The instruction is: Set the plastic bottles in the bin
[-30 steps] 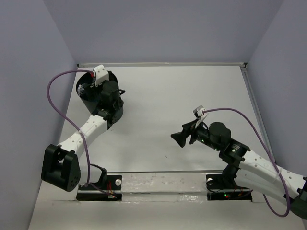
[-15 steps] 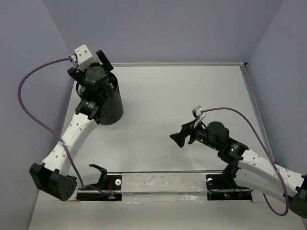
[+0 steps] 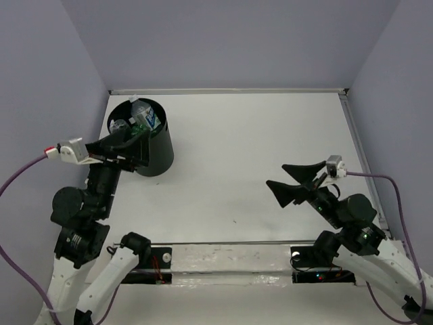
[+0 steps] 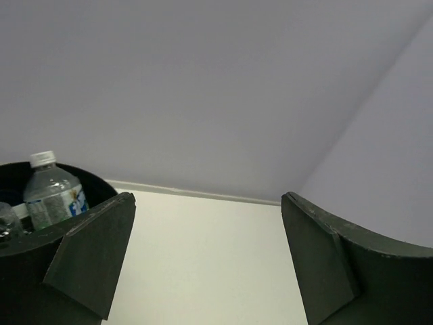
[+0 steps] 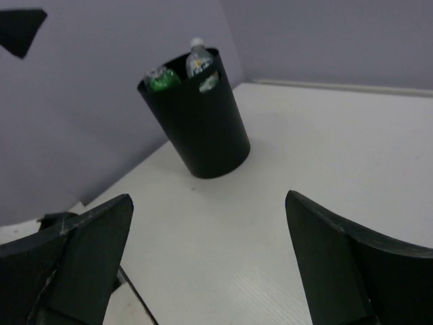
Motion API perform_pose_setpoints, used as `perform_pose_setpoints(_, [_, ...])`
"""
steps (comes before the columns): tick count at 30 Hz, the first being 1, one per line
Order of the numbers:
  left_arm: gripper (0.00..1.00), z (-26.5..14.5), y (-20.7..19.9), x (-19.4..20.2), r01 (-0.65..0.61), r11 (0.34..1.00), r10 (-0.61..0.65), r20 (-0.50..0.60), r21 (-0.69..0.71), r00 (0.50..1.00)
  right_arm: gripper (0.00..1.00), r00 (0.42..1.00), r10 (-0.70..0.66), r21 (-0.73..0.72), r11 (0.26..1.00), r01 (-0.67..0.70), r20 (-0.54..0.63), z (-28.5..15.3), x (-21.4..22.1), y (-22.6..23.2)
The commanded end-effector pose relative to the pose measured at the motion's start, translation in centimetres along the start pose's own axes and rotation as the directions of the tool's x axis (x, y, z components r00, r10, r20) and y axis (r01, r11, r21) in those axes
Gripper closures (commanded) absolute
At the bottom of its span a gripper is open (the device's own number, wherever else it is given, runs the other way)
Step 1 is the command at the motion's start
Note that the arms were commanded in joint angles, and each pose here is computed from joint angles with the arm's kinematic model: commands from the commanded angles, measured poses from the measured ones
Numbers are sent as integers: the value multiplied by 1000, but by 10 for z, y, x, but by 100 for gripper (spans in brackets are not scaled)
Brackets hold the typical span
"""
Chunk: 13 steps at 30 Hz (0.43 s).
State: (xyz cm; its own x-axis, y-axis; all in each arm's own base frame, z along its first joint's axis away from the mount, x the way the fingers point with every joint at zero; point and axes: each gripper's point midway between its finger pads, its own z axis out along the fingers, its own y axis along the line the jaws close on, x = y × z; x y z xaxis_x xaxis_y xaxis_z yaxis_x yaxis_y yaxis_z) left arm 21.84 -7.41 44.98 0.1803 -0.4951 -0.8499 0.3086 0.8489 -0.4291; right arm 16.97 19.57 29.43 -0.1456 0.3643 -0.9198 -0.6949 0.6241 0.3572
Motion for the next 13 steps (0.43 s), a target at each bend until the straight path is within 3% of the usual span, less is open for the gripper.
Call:
perform_pose_setpoints(1, [1, -37, -30, 6, 55, 978, -46, -45, 200, 998, 0, 978, 0, 79, 997, -17, 208, -21, -69, -4])
perform_pose_setpoints(6, [1, -59, -21, 19, 63, 977, -54, -51, 206, 997, 0, 961, -16, 231, 972, -50, 278, -41, -94, -29])
perform_pose_setpoints(13, [1, -65, -5, 41, 41, 984, -29, -69, 172, 997, 0, 976, 4, 283, 957, -67, 218, -22, -77, -38])
